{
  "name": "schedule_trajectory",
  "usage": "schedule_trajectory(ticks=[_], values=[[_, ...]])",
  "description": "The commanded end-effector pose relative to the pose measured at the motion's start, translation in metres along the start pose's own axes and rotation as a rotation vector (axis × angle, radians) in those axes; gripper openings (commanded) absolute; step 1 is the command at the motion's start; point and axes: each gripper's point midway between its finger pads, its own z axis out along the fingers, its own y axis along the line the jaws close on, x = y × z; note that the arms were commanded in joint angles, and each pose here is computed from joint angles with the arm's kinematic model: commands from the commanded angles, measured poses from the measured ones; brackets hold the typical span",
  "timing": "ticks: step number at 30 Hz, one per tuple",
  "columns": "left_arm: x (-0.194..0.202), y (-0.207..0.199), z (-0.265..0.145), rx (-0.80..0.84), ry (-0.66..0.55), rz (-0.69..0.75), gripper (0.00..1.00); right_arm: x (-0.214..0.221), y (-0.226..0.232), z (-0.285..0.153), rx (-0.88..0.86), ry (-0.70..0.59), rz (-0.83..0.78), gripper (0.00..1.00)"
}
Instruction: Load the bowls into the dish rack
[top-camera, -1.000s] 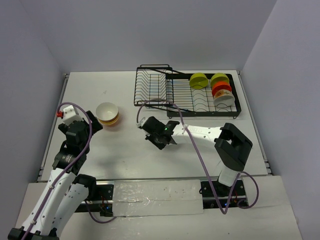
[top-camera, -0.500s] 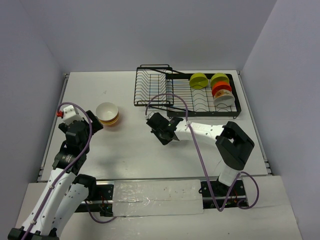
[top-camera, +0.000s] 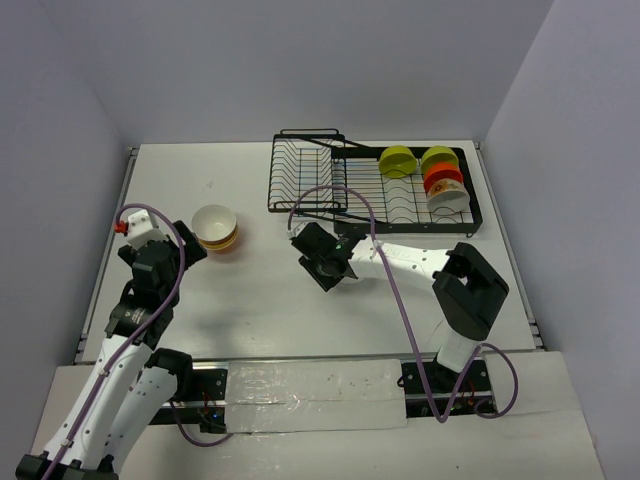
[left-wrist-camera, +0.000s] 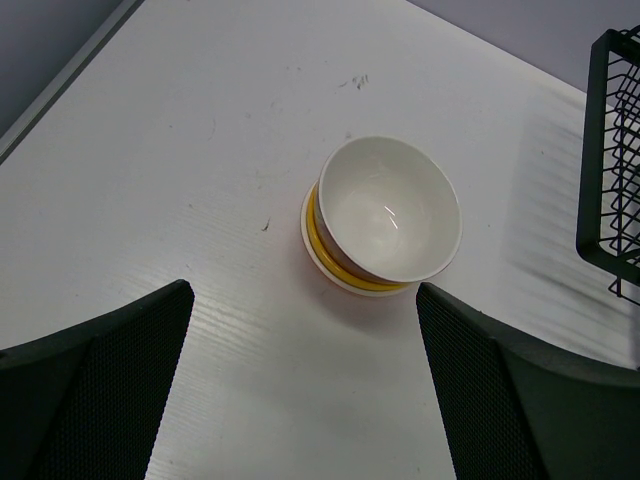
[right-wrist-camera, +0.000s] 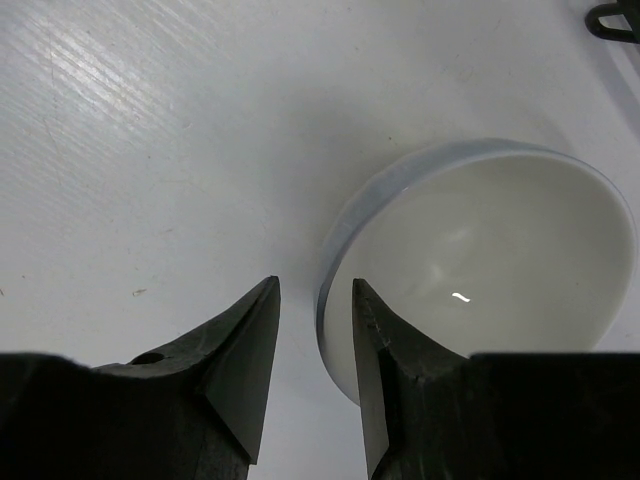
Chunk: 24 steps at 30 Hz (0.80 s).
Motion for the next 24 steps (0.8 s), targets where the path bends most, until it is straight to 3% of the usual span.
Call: schedule_trajectory(ticks=[1, 8, 11, 16, 17, 24], values=[[-0.015, -0.009, -0.001, 0.030, -0.044, -0.015, 0.99, -0.019, -0.003, -0.015, -0.016, -0.056, -0.008, 0.42], [-0.016, -0.008, -0.001, 0.027, -0.046, -0.015, 0.99, -0.015, -0.004, -0.008, -0.020, -0.036, -0.018, 0.38], [-0.015, -0.008, -0.001, 0.027, -0.044, -0.015, 0.99, -0.016, -0.005, -0.010, -0.017, -0.040, -0.023, 0.30], [-0.016, -0.008, 0.000, 0.025, -0.044, -0.012, 0.99, -0.019, -0.009, -0.019, -0.014, -0.049, -0.027, 0.06], [-0.016, -0.008, 0.000, 0.025, -0.045, -0.015, 0.99, -0.022, -0.010, -0.023, -0.014, -0.061, -0.025, 0.00], [-0.015, -0.008, 0.000, 0.023, -0.041, -0.009, 0.99, -0.076, -0.025, -0.107, -0.113, -0.317, 0.055, 0.00]])
